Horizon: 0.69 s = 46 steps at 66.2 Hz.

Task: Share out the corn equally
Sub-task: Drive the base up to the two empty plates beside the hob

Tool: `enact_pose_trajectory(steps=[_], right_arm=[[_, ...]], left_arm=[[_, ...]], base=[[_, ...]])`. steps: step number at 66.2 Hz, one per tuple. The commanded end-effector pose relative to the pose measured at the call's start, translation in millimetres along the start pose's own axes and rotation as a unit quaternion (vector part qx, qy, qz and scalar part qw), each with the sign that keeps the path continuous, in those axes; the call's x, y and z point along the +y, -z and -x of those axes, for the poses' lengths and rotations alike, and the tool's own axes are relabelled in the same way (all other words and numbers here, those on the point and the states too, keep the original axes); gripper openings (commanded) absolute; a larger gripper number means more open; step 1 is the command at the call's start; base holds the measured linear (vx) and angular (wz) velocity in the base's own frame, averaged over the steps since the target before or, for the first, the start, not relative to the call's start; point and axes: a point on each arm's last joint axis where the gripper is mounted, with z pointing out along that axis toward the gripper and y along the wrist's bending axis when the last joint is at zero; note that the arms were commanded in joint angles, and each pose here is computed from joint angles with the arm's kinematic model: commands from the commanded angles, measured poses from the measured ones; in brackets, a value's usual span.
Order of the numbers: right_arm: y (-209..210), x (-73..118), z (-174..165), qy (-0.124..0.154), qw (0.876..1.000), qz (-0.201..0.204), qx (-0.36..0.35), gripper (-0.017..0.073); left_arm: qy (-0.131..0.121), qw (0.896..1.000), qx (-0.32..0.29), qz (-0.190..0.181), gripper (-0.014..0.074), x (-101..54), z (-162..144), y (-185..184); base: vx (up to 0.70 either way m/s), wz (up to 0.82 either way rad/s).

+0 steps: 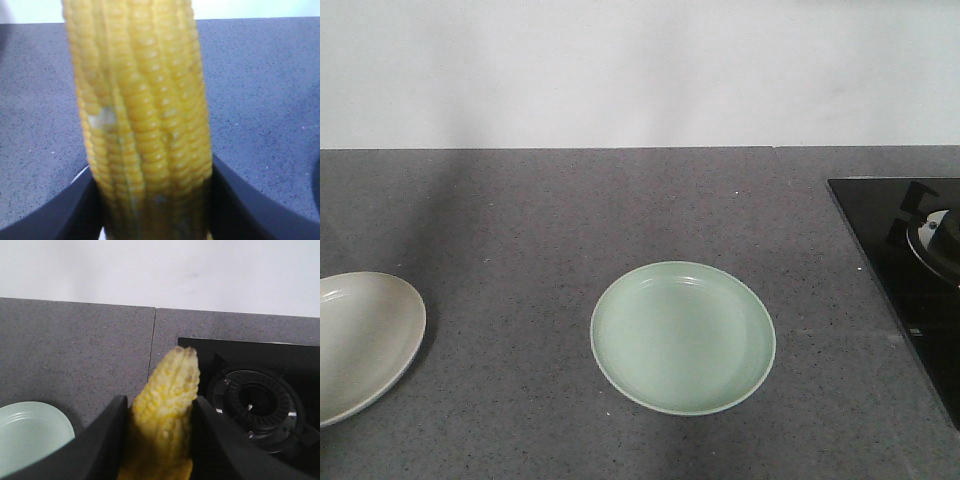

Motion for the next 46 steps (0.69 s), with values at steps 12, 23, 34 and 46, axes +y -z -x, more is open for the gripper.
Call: enact_pose_trajectory(steps=[12,23,34,46], right_arm=[[11.4,-1.3,9.8,0.003,0.999,-0.01,-0.051,0.0119],[11.4,-1.3,9.8,0.003,0.999,-0.01,-0.051,0.0119],[11.4,-1.2,9.8,0.002,0.999,-0.009,-0.051,0.0119],[11.4,-1.1,9.8,0.002,0.999,-0.008,-0.051,0.0119]], left_arm=[[0.004,0.998,-0.054,-0.008,0.0002,1.8,9.1,14.1],[0.004,0.998,-0.054,-0.008,0.0002,1.8,9.1,14.1],[0.004,0.998,-0.054,-0.008,0.0002,1.8,9.1,14.1],[0.004,0.998,-0.054,-0.008,0.0002,1.8,9.1,14.1]], base=[[0.0,0.0],[0.0,0.0],[0.0,0.0],[0.0,0.0]])
